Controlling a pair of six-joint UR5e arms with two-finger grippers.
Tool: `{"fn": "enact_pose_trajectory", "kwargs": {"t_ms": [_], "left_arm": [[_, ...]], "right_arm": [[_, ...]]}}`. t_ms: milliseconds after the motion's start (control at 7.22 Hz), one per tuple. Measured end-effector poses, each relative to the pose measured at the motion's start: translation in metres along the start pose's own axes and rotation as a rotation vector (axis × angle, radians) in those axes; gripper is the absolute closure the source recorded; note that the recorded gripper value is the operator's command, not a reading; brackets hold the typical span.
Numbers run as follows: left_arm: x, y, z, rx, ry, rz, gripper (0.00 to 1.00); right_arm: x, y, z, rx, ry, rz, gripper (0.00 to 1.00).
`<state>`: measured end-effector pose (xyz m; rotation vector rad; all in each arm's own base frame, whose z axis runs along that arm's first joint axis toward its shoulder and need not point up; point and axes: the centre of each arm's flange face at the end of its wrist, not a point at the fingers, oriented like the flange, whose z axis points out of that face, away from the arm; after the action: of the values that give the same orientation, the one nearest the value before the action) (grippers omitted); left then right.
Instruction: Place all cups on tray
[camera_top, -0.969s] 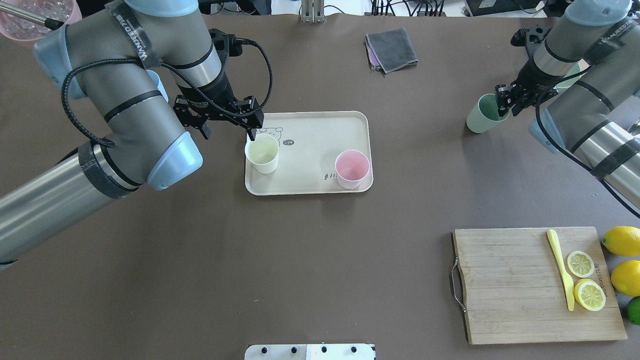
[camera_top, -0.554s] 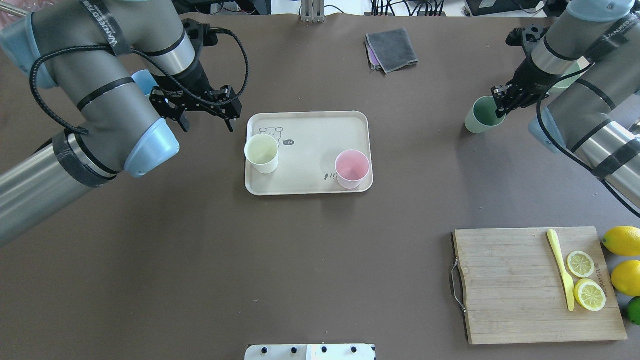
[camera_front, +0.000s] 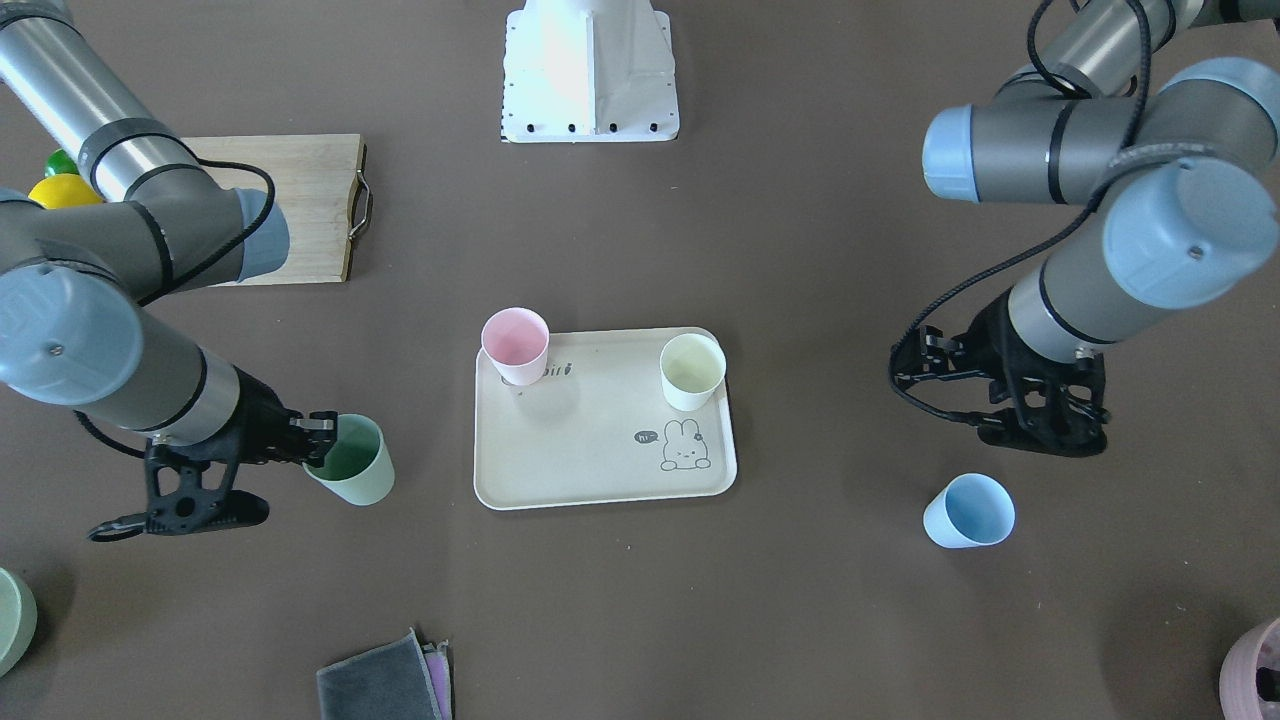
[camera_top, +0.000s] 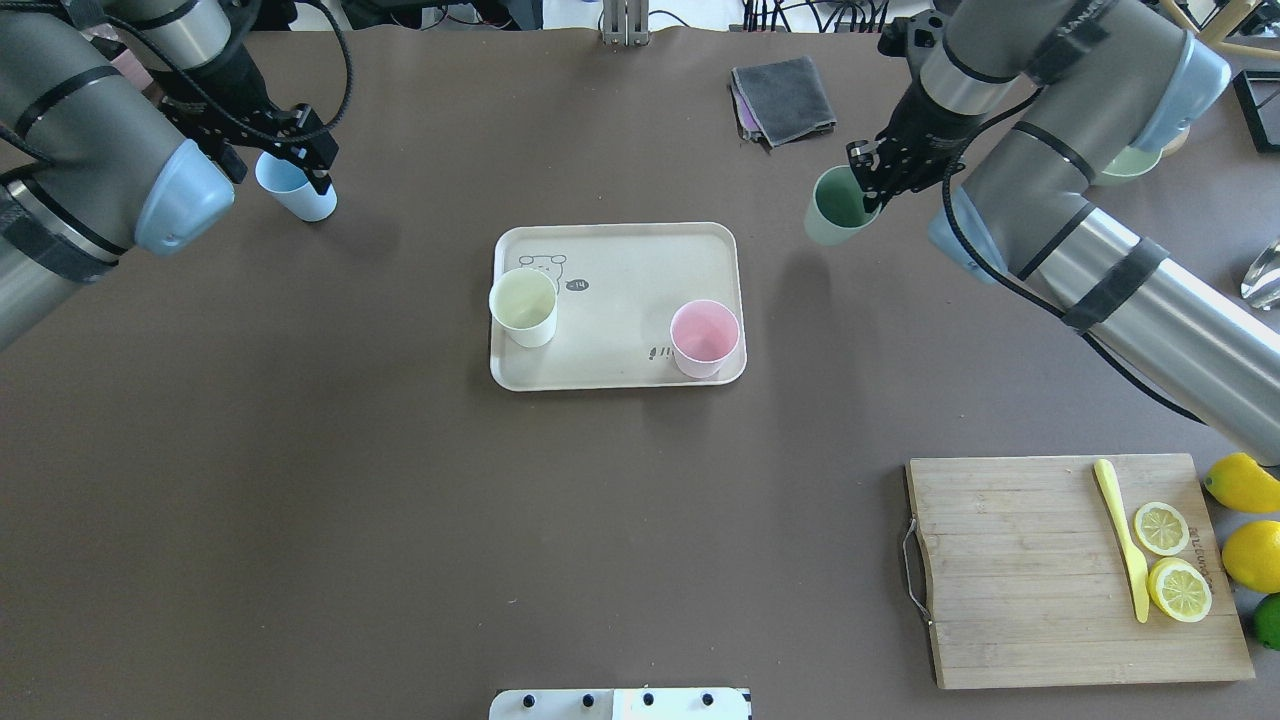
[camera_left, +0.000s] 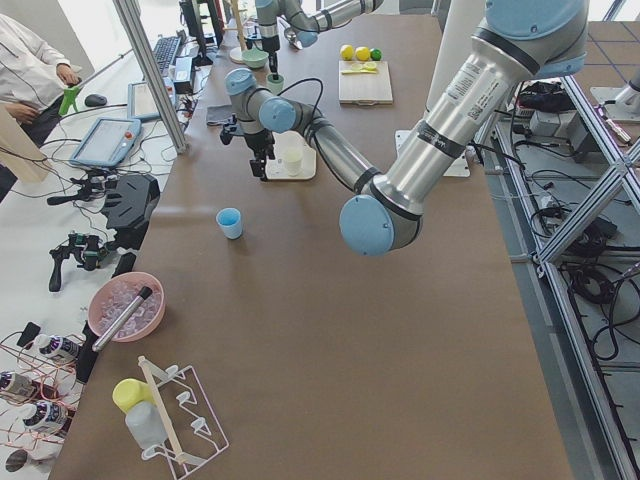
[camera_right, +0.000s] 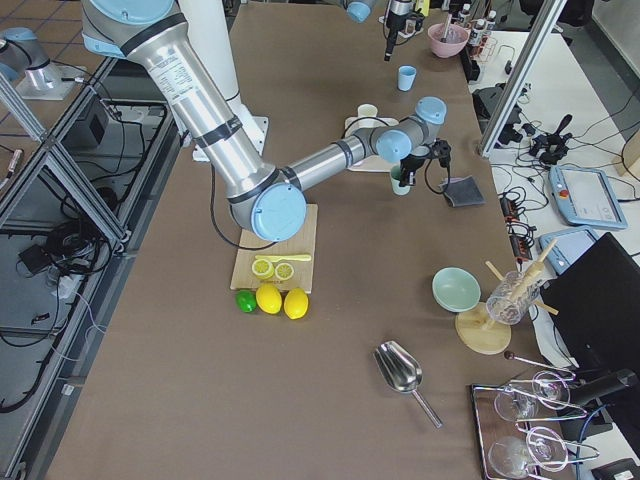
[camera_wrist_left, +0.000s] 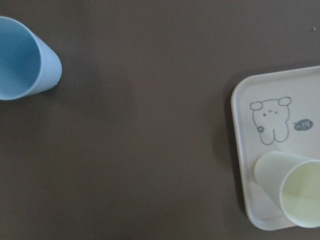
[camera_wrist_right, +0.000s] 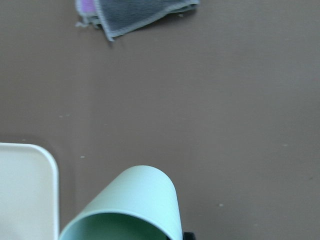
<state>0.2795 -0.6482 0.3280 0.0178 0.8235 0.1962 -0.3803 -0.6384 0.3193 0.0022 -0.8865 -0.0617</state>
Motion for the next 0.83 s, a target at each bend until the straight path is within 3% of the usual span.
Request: {"fn": "enact_pose_trajectory", "kwargs": {"t_ms": [415, 554, 692, 831], "left_arm": [[-0.054, -0.041, 0.039, 0.018, -0.003, -0.001, 0.02], [-0.06, -0.047, 0.046, 0.011, -0.006, -0.009, 0.02], [-0.066, -0.05, 0.053, 0.006, -0.008, -0.015, 0.02], [-0.072, -0.053, 0.06, 0.006, -0.008, -0.016, 0.02]], "right_arm": [[-0.094, 0.026, 0.028, 0.014, 0.011, 0.008, 1.0], [-0.111, 0.031, 0.031, 0.011, 0.005, 0.013, 0.69], [-0.123, 0.032, 0.033, 0.007, 0.001, 0.024, 0.01], [-0.128, 0.032, 0.034, 0.005, 0.0, 0.029, 0.0]]}}
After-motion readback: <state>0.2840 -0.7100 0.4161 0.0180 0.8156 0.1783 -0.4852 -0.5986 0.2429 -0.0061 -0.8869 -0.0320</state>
